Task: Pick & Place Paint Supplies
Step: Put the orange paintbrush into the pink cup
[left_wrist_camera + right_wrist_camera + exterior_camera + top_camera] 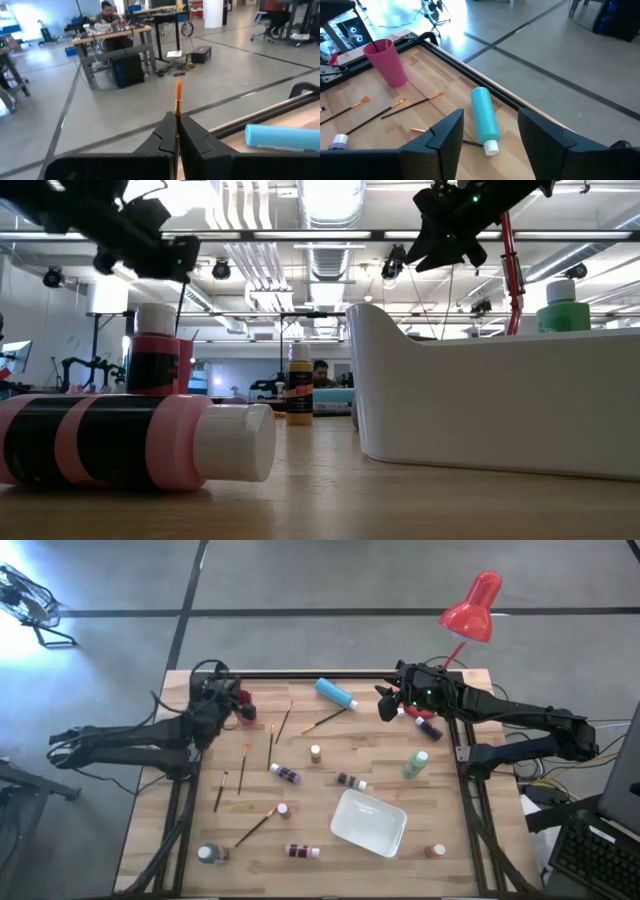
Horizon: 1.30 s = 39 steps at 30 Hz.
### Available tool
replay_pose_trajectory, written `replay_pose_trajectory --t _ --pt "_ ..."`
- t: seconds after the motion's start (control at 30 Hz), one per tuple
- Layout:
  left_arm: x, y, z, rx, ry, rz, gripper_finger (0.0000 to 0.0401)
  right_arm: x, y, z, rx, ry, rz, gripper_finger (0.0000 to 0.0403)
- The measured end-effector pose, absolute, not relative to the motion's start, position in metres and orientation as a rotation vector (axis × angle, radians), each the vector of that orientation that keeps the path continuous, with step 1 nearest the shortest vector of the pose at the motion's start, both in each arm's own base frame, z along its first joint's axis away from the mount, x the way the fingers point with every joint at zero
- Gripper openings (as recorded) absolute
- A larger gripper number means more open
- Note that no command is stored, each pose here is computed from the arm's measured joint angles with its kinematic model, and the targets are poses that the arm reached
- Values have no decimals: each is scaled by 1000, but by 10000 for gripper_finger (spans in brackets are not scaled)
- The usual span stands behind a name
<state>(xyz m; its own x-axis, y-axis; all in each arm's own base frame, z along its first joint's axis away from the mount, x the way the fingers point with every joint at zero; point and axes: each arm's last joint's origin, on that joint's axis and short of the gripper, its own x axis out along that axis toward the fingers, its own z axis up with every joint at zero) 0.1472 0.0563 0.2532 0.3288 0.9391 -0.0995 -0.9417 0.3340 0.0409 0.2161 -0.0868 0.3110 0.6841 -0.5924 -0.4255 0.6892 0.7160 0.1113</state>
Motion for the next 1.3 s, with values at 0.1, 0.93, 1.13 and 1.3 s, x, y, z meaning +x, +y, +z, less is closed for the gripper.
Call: replay_pose_trajectory --t 0.1,0.93,1.13,1.3 --pt "146 56 235 -48 105 1240 5 216 -87 311 273 378 -728 178" --pt "137 59 183 -93 97 1295 5 216 -87 311 273 377 -727 182" --pt "139 60 180 -80 127 1298 5 216 -87 311 273 377 -727 173" --pt "141 61 176 -73 150 1299 7 216 -87 311 273 377 -727 181"
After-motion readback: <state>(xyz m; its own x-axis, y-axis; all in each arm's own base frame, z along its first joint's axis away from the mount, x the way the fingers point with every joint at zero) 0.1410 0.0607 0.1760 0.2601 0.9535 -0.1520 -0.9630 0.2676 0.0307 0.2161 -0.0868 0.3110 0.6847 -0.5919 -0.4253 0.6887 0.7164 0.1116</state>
